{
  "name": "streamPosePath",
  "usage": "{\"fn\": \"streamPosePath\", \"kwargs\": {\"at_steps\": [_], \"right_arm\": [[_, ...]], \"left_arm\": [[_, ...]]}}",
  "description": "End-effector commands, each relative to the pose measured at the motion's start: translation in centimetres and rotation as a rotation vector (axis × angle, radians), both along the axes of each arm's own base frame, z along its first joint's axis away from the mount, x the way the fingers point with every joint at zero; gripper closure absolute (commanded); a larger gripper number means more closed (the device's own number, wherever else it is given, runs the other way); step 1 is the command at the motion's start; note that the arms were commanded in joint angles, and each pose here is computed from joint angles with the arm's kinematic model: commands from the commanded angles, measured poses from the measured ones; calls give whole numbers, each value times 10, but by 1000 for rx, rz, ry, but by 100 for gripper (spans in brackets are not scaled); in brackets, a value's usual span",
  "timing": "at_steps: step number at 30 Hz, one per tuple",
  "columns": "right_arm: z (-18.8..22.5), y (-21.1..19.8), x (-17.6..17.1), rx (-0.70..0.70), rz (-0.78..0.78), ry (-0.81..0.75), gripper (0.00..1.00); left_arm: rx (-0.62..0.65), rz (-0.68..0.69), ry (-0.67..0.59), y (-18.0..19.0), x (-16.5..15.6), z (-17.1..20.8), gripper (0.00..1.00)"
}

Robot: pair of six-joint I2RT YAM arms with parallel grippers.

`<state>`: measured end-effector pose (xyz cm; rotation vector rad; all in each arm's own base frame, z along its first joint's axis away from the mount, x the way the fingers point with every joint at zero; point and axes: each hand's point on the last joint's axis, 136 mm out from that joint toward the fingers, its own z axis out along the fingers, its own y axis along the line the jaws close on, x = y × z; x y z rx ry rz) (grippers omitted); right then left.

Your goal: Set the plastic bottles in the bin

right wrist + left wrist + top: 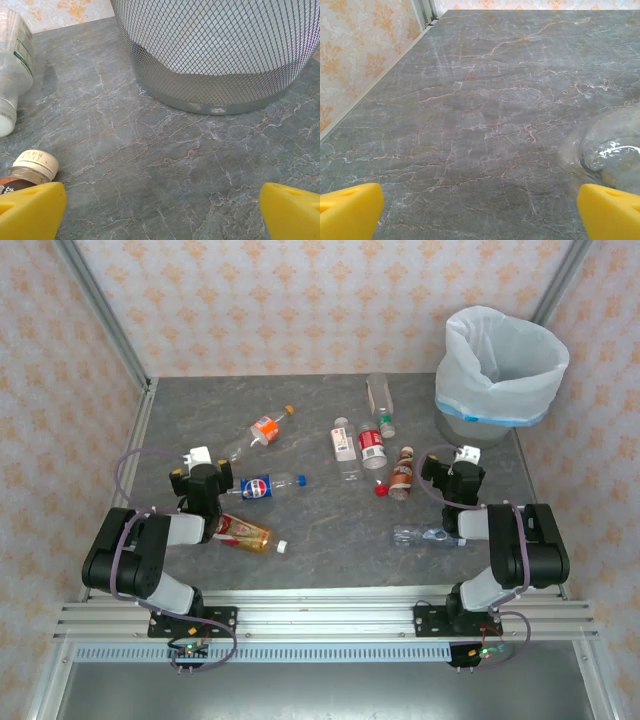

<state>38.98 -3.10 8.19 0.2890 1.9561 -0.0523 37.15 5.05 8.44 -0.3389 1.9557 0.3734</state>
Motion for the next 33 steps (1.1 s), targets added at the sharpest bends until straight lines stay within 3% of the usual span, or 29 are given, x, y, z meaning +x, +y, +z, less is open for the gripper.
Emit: {"fn": "streamPosePath", "kwargs": {"at_steps": [1, 24, 28, 33], "right_arm": [[7, -1, 2, 6, -14, -20, 1], [7, 1, 3, 6, -6, -20, 1], [16, 8, 5, 7, 41, -19, 1], [31, 10, 5, 5, 50, 1, 1]], "left_arm": [[8, 24, -61, 3, 7, 19, 0], [7, 18, -63, 2, 7, 19, 0], [5, -83, -2, -14, 18, 28, 0], [9, -70, 37, -13, 17, 44, 0]]}}
